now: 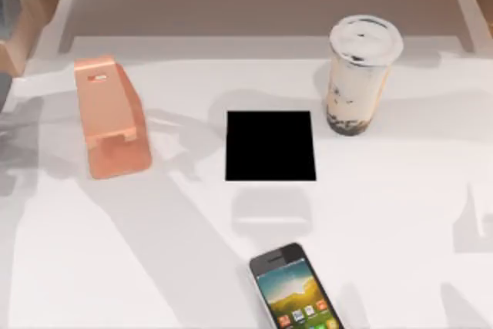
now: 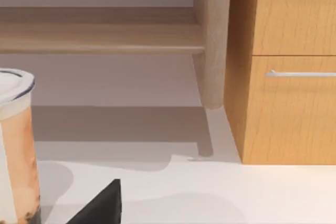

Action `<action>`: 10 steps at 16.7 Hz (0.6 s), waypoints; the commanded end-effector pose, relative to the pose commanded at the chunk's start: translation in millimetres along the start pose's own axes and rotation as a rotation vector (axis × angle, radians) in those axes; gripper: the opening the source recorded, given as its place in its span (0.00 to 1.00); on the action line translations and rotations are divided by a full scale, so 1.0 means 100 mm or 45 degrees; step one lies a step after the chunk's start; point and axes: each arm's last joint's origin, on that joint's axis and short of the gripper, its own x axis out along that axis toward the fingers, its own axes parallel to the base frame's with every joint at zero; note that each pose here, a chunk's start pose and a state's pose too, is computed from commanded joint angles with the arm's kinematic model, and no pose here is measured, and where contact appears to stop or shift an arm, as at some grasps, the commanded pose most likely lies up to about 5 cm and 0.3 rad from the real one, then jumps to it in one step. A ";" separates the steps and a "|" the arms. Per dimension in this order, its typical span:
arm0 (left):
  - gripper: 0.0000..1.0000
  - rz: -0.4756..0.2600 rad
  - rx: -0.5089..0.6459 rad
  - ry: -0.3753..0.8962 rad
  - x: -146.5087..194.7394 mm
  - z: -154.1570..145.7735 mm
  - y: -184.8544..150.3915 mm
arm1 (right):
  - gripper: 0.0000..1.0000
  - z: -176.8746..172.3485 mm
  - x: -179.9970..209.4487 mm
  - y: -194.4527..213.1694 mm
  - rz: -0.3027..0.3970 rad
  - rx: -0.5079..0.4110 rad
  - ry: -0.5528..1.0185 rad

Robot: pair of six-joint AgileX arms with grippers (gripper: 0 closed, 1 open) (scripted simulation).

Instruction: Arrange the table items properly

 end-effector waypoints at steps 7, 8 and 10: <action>0.00 0.000 0.000 0.000 0.00 0.00 0.00 | 1.00 0.00 0.00 0.00 0.000 0.000 0.000; 0.00 0.000 0.000 0.000 0.00 0.00 0.00 | 1.00 0.00 0.00 0.00 0.000 0.000 0.000; 0.00 0.004 -0.007 0.007 -0.12 0.02 -0.02 | 1.00 0.00 0.00 0.00 0.000 0.000 0.000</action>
